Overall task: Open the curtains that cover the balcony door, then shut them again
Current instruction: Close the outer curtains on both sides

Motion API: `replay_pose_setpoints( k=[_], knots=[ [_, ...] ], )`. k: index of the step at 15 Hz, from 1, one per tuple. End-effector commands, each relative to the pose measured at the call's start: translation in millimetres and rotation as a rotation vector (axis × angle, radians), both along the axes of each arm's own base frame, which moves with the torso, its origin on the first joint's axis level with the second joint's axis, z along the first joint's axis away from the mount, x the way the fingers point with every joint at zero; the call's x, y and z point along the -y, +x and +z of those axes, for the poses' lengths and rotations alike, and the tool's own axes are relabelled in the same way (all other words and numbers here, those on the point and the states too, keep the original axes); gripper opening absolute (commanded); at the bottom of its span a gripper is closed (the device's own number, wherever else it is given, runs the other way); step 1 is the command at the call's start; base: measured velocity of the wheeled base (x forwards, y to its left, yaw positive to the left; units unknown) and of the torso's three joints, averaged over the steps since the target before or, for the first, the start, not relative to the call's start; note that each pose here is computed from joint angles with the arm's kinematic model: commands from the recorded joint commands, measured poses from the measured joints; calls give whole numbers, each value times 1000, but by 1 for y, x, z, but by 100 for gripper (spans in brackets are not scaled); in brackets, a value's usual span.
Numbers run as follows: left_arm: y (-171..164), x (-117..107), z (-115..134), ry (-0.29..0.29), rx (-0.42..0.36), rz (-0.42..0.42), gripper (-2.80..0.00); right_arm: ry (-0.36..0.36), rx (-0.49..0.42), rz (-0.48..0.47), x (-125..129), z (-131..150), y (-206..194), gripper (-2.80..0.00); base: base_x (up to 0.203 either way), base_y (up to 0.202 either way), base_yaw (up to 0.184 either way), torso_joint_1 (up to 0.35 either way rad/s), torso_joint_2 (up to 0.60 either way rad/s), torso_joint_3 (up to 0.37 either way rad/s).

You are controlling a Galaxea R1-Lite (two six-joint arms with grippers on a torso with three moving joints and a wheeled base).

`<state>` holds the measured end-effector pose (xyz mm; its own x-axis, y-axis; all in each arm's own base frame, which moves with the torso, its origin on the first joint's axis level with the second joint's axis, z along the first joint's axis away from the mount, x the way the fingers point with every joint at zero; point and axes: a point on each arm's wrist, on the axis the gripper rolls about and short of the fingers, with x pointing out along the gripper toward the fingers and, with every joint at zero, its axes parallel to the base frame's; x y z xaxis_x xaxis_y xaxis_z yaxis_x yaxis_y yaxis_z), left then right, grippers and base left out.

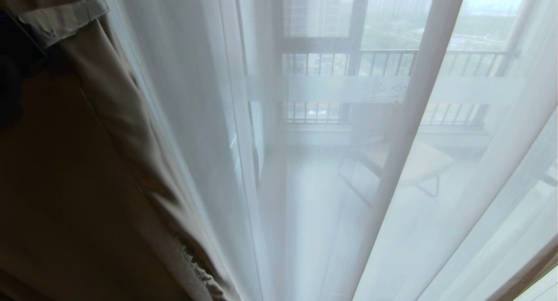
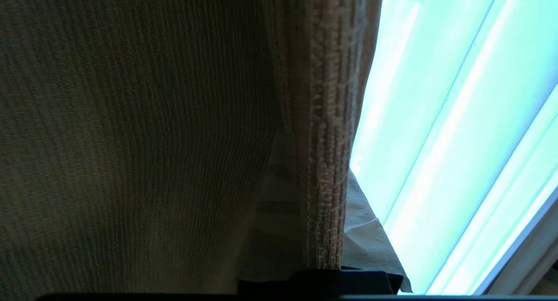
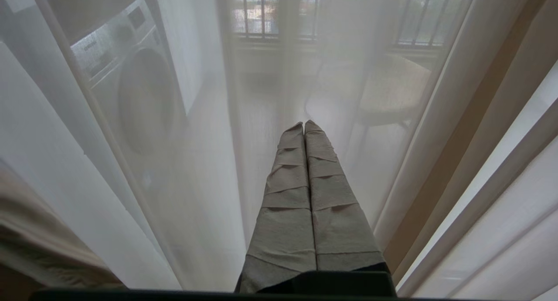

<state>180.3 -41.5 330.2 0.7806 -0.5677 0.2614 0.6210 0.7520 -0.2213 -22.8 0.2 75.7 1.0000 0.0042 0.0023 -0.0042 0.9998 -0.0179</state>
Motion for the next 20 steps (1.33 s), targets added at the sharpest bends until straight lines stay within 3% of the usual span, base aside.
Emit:
replay_pose_setpoints(
  k=[1, 4, 11, 16, 20],
  knots=[
    [5, 8, -4, 3, -19, -38, -280, 0, 1, 0, 0, 0, 0, -280, 0, 0, 0, 0, 0, 0],
    [5, 16, -5, 11, -18, -78, -280, 0, 1, 0, 0, 0, 0, -280, 0, 0, 0, 0, 0, 0],
    [8, 22, -7, 24, -14, -28, -280, 0, 1, 0, 0, 0, 0, -280, 0, 0, 0, 0, 0, 0],
    [10, 15, -6, 39, 15, 160, -280, 0, 1, 0, 0, 0, 0, -280, 0, 0, 0, 0, 0, 0],
    [15, -5, 7, 62, 74, 324, -280, 0, 1, 0, 0, 0, 0, -280, 0, 0, 0, 0, 0, 0]
  ],
)
